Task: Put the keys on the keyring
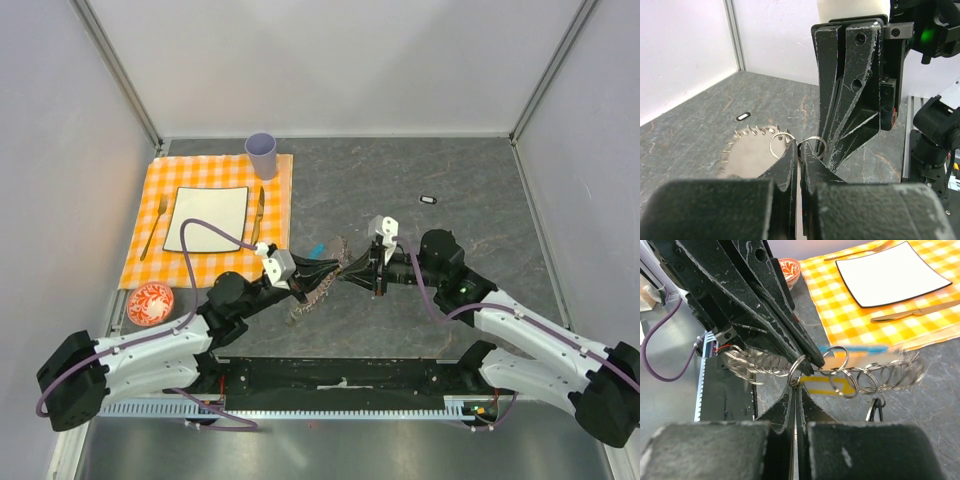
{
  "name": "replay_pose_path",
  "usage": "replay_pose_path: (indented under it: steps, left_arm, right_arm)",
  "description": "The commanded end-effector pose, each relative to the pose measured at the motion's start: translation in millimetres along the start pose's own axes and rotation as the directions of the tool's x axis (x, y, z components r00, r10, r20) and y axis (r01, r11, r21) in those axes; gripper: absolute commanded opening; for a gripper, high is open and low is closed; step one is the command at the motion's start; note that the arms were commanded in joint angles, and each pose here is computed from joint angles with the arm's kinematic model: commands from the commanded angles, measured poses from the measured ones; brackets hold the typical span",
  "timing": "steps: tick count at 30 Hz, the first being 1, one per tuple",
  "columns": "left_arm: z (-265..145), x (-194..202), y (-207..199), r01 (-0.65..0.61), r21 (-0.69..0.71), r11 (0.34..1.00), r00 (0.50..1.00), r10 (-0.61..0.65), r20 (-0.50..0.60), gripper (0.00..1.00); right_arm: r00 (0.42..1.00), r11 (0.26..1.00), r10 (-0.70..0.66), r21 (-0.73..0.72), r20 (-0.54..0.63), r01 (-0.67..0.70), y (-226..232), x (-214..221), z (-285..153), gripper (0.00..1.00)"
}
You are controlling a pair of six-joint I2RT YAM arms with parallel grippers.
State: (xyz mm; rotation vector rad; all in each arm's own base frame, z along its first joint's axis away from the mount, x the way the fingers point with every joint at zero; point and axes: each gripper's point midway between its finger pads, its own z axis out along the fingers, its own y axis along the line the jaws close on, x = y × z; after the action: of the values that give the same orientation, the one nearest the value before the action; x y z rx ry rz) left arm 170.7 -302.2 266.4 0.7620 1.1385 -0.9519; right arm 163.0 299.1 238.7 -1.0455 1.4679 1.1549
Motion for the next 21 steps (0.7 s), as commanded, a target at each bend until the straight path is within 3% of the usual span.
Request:
replay_pose_path:
  steps: [1,7,16,21]
  left_arm:
    - [14.5,-57.5,-24.0,0.036,0.13,0.991,0.976,-0.064,0.211,0.02]
    - [19.9,-53.7,-30.6,0.077,0.173,0.982,0.971,-0.114,0.211,0.02]
    - [8.7,-60.5,-19.5,0.077,0.098,0.992,0.976,-0.095,0.197,0.02]
    - [4.5,-58.5,-28.6,0.102,0.145,0.984,0.978,-0.125,0.164,0.02]
  right_arm:
    - [0.999,0.994,0.01,-0.113,0.032,-0.006,20.0,-7.4,14.2,0.0]
    - [0.996,1.0,-0.018,-0.017,0.088,0.02,6.0,-20.7,13.9,0.0]
    - [0.999,0.94,-0.033,0.341,0.006,0.029,-48.2,1.0,-15.9,0.0]
    - [0.999,0.914,-0.045,0.404,0.013,0.036,-58.9,-3.1,-30.2,0.0]
